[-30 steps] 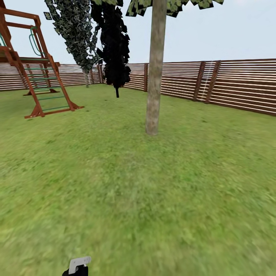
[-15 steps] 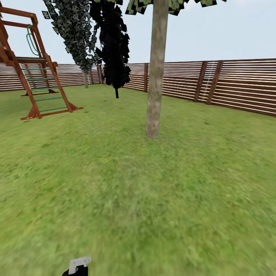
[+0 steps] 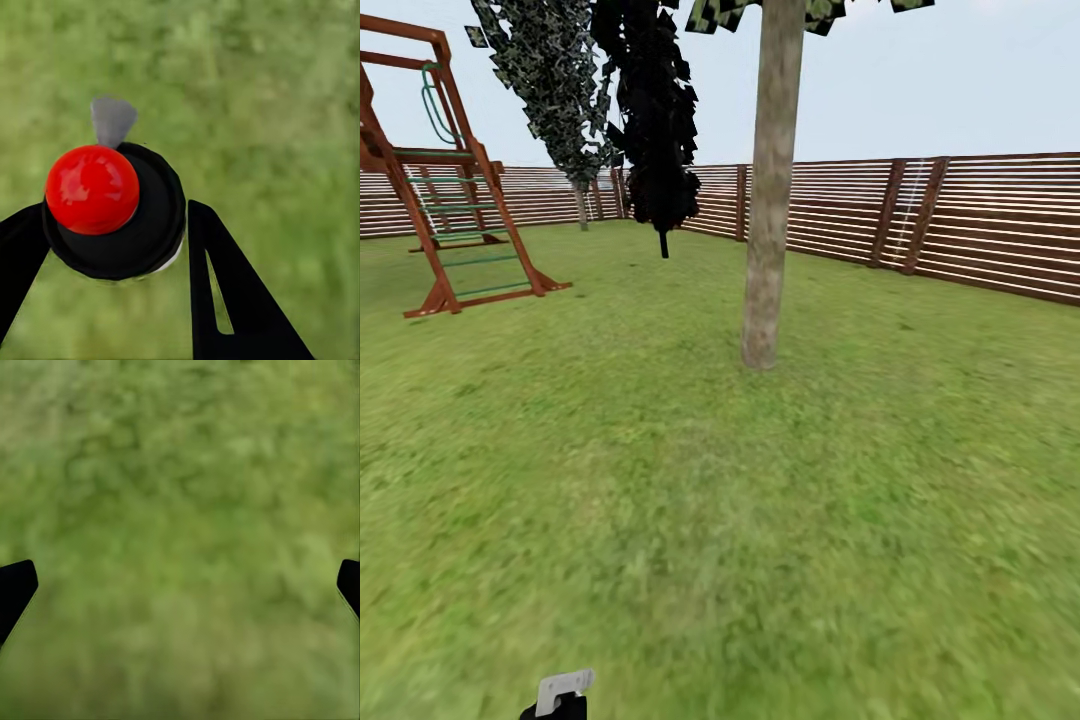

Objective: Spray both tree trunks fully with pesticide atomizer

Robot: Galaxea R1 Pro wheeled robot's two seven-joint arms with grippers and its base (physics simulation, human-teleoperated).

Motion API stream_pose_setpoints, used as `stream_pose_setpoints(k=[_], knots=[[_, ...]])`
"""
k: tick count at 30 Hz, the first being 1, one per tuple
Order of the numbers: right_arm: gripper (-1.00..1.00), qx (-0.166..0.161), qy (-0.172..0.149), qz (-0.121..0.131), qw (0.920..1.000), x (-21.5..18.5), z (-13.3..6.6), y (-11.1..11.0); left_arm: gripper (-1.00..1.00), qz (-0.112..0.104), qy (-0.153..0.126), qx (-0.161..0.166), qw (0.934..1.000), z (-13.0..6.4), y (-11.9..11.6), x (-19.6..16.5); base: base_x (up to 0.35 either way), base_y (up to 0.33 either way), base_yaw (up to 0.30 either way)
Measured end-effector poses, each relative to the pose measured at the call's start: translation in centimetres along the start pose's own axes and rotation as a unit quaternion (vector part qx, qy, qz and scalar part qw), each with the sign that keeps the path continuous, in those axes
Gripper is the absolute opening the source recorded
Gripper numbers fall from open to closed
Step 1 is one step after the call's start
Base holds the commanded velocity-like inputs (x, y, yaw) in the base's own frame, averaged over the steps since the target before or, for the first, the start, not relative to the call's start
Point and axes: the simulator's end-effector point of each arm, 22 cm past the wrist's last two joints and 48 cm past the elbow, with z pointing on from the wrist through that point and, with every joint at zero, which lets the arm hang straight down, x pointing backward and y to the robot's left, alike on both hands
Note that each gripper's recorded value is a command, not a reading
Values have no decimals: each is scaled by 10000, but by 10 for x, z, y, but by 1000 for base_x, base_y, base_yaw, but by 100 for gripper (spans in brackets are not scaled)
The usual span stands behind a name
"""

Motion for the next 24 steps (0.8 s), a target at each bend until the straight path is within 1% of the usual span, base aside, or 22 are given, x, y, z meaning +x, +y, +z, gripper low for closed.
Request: stream_pose_setpoints(k=[9, 18, 19, 20, 22, 24], knots=[[100, 0, 0, 0, 10000, 0, 0, 0, -100, 13, 11, 71, 10000, 0, -9, 1, 340, 0, 0], [100, 10, -26, 41, 10000, -2, 1, 3, -100, 13, 11, 80, 10000, 0, -10, 2, 340, 0, 0], [100, 36, -40, 35, 10000, -3, 1, -1, -100, 16, 15, 81, 10000, 0, -10, 2, 340, 0, 0], [100, 82, -85, 16, 9999, -7, 2, -6, -100, 17, 14, 82, 10000, 0, -10, 2, 340, 0, 0], [100, 206, -378, -119, 9990, -33, 10, -24, -100, 18, 17, 83, 10000, 0, -10, 2, 340, 0, 0], [100, 226, -500, -199, 9983, -44, 12, -28, -100, 18, 15, 83, 10000, 0, -10, 2, 340, 0, -55]])
